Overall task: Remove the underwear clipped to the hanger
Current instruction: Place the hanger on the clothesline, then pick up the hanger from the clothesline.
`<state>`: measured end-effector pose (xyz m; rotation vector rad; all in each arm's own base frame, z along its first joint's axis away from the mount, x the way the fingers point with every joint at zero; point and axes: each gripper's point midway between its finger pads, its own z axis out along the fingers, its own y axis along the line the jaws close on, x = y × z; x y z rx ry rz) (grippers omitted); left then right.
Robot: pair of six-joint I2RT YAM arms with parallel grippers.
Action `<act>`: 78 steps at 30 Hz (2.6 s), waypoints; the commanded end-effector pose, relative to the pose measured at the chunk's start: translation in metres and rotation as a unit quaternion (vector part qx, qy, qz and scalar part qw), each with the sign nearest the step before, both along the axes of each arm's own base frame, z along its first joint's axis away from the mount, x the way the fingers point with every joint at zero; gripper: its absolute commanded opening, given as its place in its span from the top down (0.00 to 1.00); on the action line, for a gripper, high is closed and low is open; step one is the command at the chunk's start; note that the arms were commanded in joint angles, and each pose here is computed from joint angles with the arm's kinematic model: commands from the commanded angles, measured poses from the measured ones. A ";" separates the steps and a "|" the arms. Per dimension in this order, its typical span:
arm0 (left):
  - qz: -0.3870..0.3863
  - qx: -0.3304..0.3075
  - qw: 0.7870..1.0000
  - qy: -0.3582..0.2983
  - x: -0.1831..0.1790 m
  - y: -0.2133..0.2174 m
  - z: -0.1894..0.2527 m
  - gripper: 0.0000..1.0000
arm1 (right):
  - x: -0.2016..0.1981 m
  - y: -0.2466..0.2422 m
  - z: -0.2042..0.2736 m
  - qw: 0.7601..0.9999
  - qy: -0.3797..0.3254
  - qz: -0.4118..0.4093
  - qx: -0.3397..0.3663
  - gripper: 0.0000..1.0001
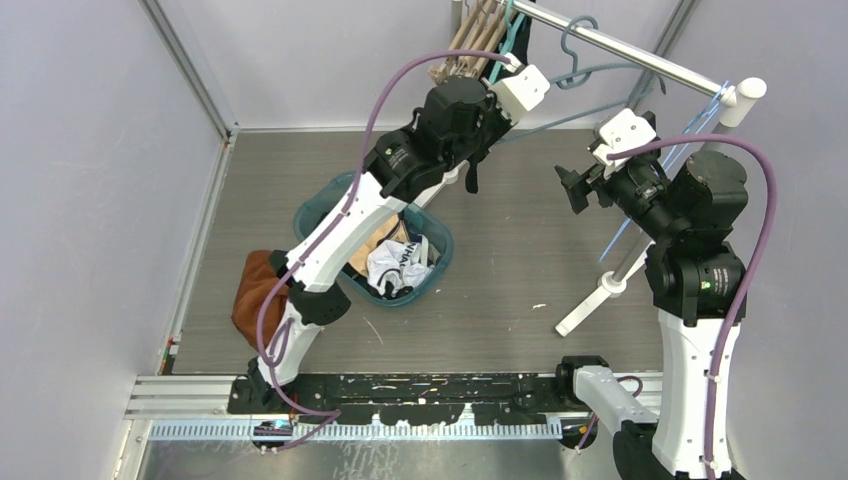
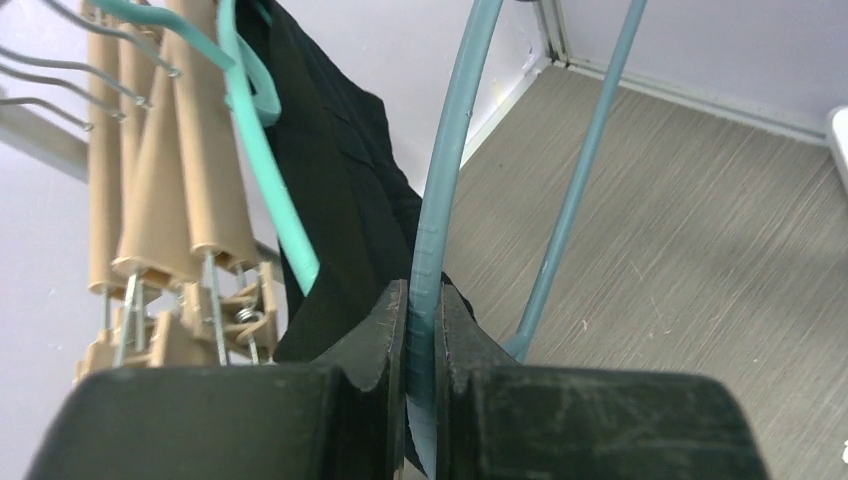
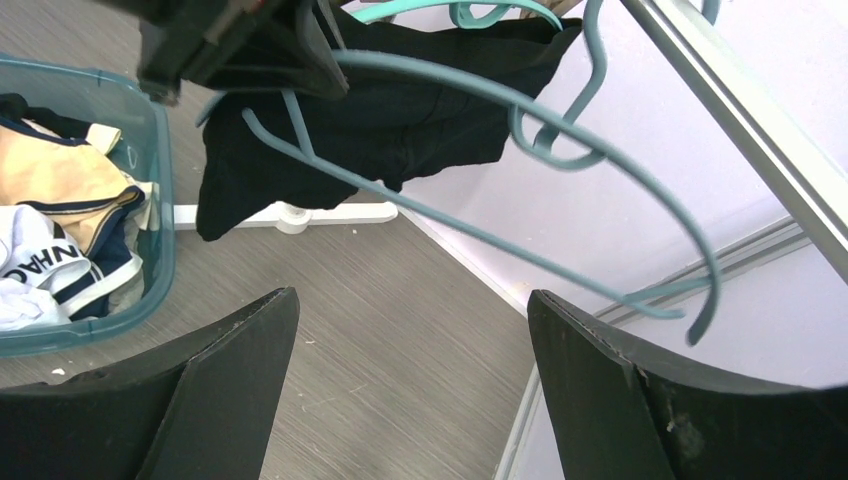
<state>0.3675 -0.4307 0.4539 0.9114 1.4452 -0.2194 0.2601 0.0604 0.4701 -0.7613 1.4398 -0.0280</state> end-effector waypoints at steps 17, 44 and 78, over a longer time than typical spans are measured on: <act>-0.044 -0.016 0.999 -0.007 -0.052 0.006 0.034 0.28 | 0.019 0.020 -0.015 0.998 0.033 0.056 0.027 0.11; -0.038 -0.098 0.990 0.092 -0.029 0.045 0.030 0.38 | 0.021 0.029 -0.031 0.994 0.060 0.083 0.038 0.12; -0.019 -0.155 0.977 0.145 0.028 0.031 0.002 0.54 | 0.031 0.023 -0.066 0.994 0.086 0.070 0.021 0.12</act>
